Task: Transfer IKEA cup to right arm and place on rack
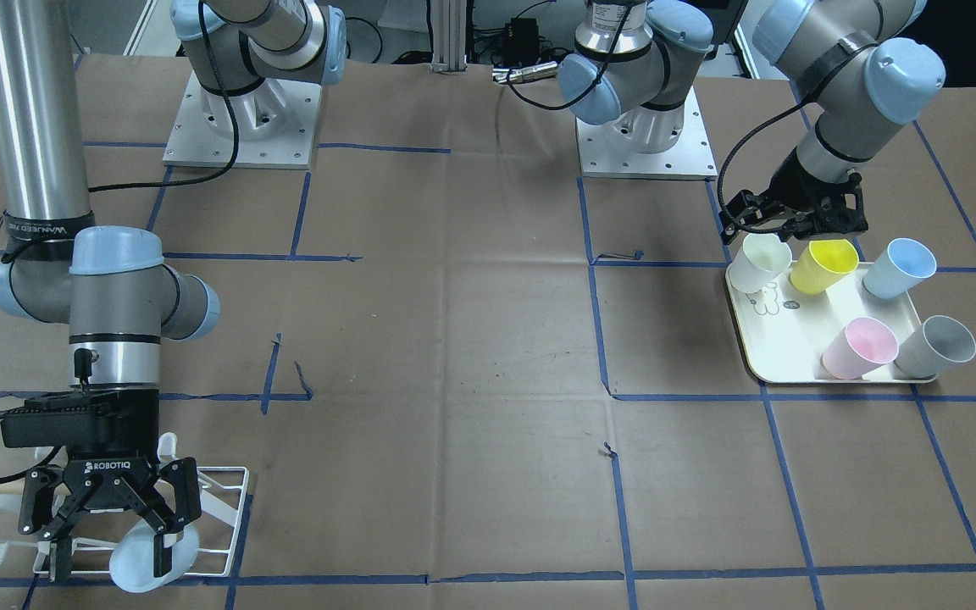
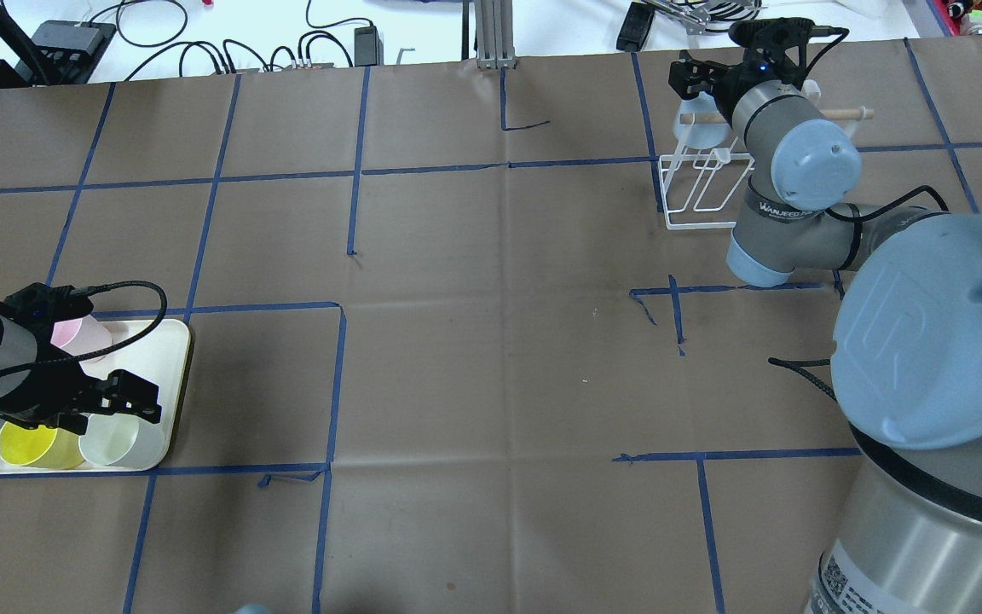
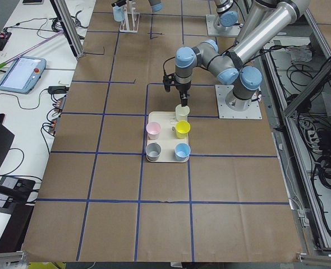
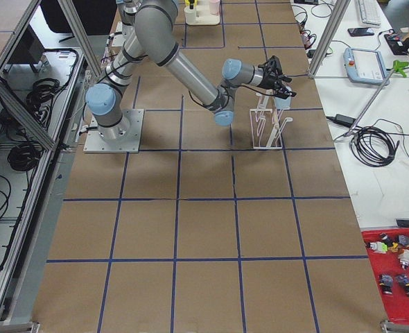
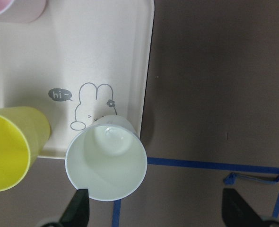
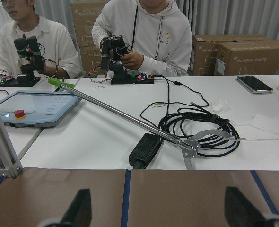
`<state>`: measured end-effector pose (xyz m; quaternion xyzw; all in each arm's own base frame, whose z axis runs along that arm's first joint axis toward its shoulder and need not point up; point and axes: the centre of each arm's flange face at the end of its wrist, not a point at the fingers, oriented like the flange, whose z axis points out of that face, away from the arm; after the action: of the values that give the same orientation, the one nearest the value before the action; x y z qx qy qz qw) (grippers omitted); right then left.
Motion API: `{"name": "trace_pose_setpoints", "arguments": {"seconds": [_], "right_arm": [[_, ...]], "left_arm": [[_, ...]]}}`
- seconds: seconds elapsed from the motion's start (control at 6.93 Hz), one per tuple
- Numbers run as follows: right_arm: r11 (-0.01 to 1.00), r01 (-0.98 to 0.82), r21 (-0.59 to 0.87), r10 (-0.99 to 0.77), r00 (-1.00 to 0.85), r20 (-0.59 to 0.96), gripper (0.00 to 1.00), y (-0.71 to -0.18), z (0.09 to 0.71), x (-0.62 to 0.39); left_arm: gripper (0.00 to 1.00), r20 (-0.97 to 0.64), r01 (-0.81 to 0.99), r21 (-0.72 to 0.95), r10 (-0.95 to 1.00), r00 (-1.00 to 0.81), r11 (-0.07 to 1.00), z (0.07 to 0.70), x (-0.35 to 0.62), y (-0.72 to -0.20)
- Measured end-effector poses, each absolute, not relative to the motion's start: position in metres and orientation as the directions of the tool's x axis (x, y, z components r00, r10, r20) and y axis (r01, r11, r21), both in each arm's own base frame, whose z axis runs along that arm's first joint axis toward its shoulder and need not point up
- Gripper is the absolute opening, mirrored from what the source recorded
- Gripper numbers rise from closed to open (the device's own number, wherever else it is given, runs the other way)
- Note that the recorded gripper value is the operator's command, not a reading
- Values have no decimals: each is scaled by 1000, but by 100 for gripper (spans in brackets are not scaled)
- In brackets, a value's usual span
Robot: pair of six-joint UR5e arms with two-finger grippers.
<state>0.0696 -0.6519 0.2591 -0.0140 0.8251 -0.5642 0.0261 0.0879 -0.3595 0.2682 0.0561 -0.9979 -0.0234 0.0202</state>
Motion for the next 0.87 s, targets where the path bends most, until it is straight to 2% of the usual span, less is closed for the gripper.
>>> {"name": "trace_pose_setpoints", "arguments": {"seconds": [0.43, 0.58, 0.72, 0.87], "right_arm": [[350, 7, -937, -54, -998, -28, 100, -652, 270, 70], [322, 6, -947, -64, -998, -28, 100, -650, 289, 72], [284, 3, -959, -90, -995, -30, 100, -644, 316, 78], [256, 5, -967, -147, -988, -44, 100, -635, 342, 89]], "left_arm": [[99, 24, -104, 38, -105, -994, 994, 236, 93, -367], [81, 20, -98, 38, -98, -995, 995, 231, 95, -368], [44, 15, -90, 32, -91, -996, 995, 232, 95, -368], [23, 15, -86, 34, -87, -996, 996, 232, 95, -367]]}}
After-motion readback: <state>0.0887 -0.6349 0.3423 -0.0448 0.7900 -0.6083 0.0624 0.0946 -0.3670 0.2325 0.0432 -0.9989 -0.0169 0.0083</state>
